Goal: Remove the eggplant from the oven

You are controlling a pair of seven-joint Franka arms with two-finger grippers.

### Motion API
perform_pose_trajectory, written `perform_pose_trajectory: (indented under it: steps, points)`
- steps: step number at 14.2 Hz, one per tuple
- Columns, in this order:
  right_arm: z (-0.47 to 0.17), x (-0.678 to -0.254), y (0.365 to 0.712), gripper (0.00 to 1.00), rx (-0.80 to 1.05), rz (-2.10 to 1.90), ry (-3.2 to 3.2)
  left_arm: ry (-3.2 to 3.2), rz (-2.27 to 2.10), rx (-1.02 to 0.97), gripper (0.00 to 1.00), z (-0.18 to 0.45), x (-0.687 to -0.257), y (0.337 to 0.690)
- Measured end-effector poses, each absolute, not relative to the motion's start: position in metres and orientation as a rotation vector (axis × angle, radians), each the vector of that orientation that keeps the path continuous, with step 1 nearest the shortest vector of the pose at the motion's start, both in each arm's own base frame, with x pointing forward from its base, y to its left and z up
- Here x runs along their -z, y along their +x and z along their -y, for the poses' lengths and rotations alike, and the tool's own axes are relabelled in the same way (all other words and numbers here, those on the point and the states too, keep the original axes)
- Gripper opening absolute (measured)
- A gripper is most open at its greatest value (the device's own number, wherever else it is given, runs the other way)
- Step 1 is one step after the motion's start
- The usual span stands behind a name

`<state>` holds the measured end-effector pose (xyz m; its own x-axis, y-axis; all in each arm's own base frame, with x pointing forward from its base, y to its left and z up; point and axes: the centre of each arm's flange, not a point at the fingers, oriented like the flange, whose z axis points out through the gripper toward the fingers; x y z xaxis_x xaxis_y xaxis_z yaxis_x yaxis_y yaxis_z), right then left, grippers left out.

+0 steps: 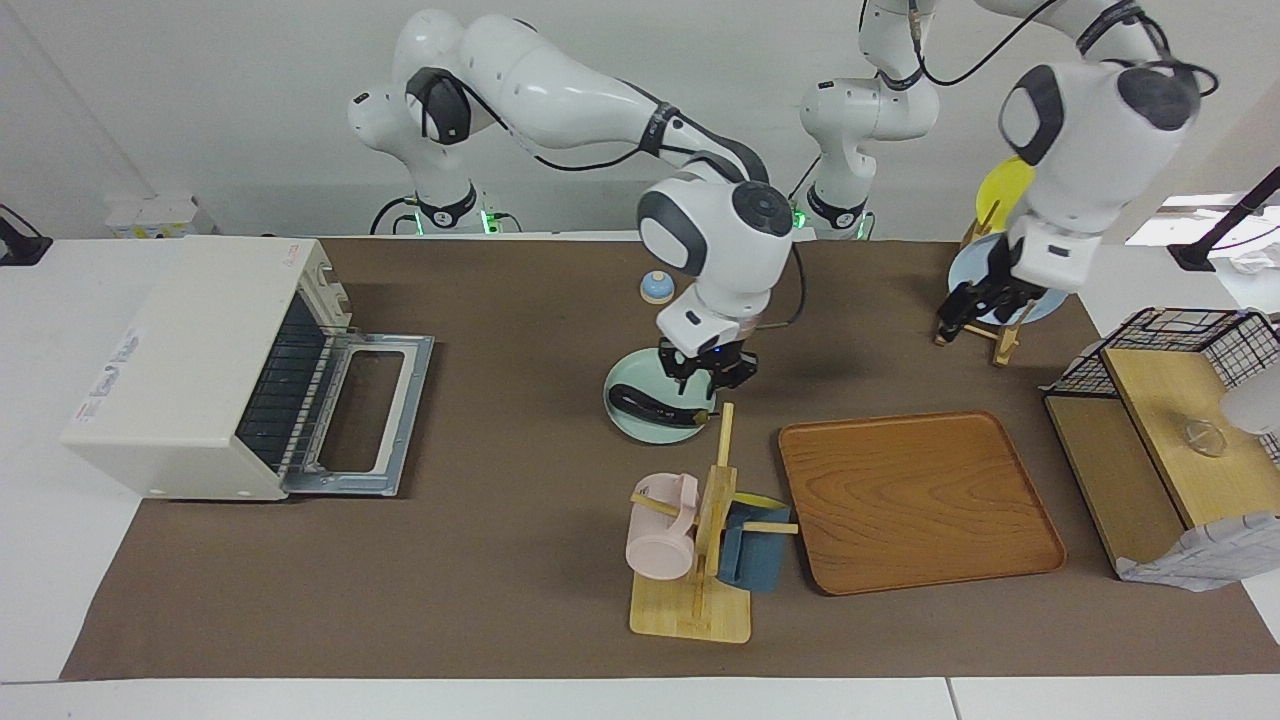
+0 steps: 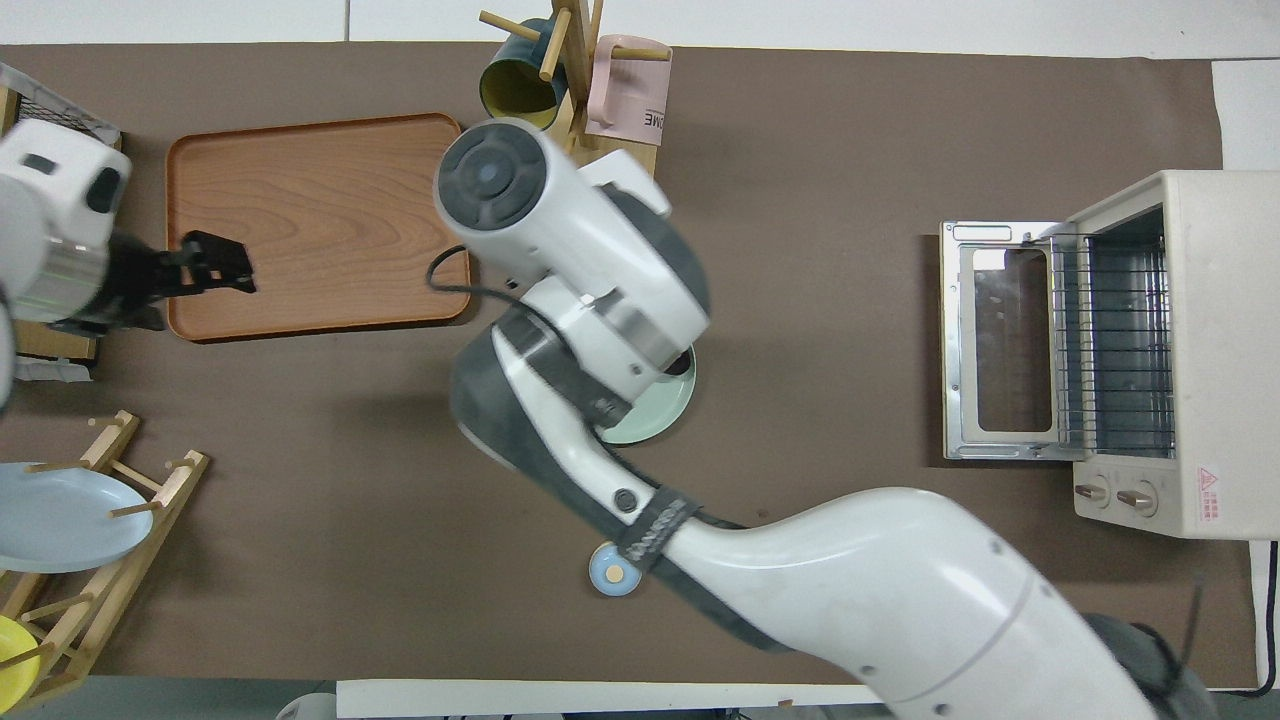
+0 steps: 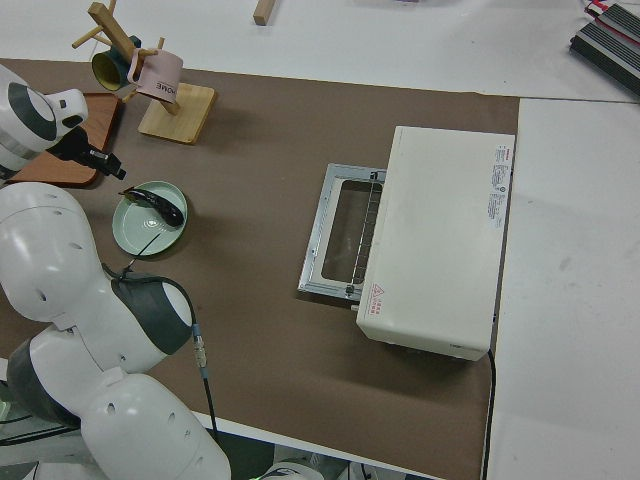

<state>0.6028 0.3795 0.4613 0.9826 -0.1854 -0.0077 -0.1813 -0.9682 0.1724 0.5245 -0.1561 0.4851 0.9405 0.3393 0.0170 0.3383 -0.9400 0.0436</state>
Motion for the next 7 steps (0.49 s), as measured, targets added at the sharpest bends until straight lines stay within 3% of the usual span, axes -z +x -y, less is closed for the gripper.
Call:
perform_pose_trajectory:
  steps: [1, 4, 7]
  points:
    - [-0.329, -0.465, 0.612, 0.37, 0.083, 0.254, 2.937, 3.028, -0.616, -0.055, 1.0, 0.203, -0.467, 0.517]
    - [-0.203, -0.406, 0.613, 0.08, 0.244, 0.175, 2.893, 2.93, -0.889, -0.06, 1.0, 0.326, -0.417, 0.49]
    - [-0.112, -0.343, 0.596, 0.03, 0.325, 0.18, 2.899, 2.818, -1.085, -0.066, 1.0, 0.414, -0.393, 0.472]
